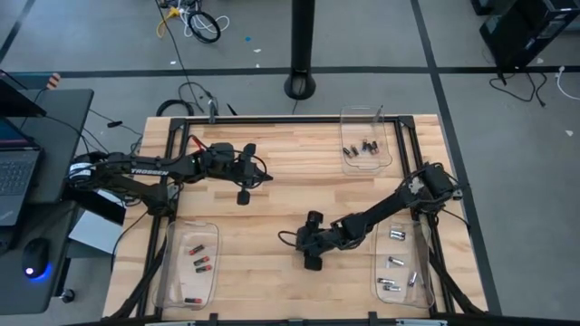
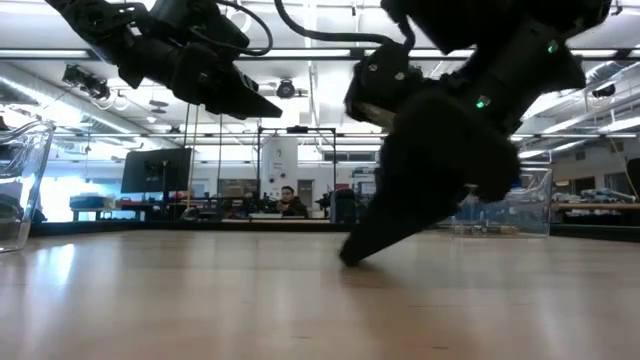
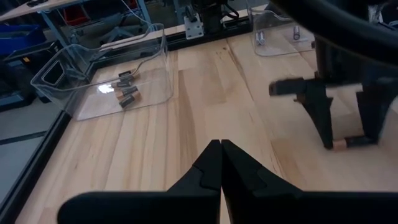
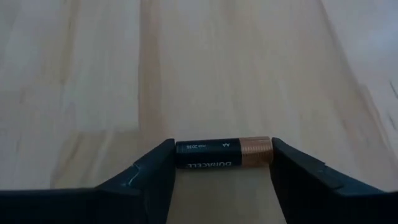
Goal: Sort batteries
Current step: Put the brown battery into the top transparent bin
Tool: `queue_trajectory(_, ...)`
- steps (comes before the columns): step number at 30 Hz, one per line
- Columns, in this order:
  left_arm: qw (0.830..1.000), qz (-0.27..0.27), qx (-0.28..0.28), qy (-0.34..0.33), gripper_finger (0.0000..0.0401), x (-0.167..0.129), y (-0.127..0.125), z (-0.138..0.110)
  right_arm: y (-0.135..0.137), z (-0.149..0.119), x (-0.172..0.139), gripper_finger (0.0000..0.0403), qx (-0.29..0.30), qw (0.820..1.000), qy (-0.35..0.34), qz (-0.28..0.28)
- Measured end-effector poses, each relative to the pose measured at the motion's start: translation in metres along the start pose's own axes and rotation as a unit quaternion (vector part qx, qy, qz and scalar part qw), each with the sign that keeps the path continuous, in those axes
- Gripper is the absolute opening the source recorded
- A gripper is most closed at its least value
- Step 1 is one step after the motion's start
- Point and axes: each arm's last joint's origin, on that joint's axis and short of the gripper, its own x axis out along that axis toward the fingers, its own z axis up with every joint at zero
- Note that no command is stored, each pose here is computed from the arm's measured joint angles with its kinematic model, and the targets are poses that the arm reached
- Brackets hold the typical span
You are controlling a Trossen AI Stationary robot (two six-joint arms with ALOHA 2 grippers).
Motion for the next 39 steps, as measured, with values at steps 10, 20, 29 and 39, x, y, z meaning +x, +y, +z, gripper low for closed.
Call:
queue_trajectory(10, 1.000, 0.001, -0.008, -0.001, 0.0011, 0.000, 0.000, 0.000, -0.070, 0.043, -0.100, 0.0231, 0.124, 0.986, 0.012, -0.114)
queue_trajectory(20, 1.000, 0.002, -0.008, -0.006, 0.0011, 0.000, 0.000, 0.001, -0.185, 0.034, -0.190, 0.0231, 0.278, 0.918, 0.065, -0.274)
queue_trajectory(29, 1.000, 0.004, -0.007, -0.011, 0.0011, 0.000, 0.001, 0.002, -0.264, 0.012, -0.182, 0.0231, 0.358, 0.864, 0.160, -0.315)
queue_trajectory(39, 1.000, 0.004, -0.008, -0.010, 0.0011, 0.000, 0.001, 0.002, -0.320, -0.016, -0.152, 0.0231, 0.412, 0.825, 0.236, -0.306)
